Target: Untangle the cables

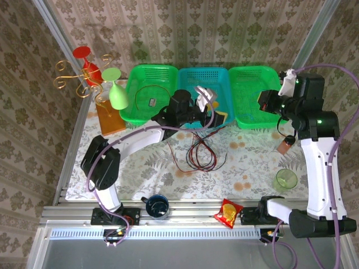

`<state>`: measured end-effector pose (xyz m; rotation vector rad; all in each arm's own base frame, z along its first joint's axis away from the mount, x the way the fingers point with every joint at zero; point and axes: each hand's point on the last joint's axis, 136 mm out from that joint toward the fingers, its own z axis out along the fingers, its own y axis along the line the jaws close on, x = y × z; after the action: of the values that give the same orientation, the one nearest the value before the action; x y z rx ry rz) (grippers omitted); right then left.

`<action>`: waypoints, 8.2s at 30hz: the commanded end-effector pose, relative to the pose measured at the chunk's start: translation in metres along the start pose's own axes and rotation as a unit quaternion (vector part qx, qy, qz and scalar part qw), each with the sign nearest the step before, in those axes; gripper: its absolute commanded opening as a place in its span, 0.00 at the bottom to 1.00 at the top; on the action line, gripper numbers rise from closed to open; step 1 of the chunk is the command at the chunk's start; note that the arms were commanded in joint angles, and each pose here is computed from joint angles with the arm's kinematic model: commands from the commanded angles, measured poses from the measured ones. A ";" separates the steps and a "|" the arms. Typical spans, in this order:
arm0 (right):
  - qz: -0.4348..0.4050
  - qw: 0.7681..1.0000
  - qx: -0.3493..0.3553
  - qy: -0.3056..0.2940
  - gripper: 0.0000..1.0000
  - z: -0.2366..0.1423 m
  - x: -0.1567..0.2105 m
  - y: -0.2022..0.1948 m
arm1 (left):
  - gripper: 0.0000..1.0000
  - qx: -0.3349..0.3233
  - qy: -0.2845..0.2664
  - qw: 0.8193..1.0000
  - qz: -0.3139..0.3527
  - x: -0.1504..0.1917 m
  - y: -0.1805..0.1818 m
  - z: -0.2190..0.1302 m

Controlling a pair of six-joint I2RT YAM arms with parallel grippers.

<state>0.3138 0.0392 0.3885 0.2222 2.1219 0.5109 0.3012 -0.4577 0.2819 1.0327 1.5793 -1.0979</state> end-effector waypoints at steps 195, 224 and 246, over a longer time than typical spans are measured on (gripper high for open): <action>0.037 0.984 -0.002 0.173 0.55 0.164 0.235 0.037 | 0.98 -0.388 0.127 0.874 -0.262 0.139 0.042 -0.228; 0.059 0.986 0.022 0.156 0.25 0.268 0.287 0.055 | 0.89 -0.401 0.112 0.852 -0.317 0.164 0.049 -0.272; 0.060 0.987 0.029 0.149 0.09 0.282 0.304 0.048 | 0.88 -0.400 0.110 0.850 -0.324 0.160 0.047 -0.274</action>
<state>0.3718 0.2669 0.0429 0.3035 2.4605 0.6039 0.2524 -0.1634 0.1556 0.0548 2.3783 -0.5678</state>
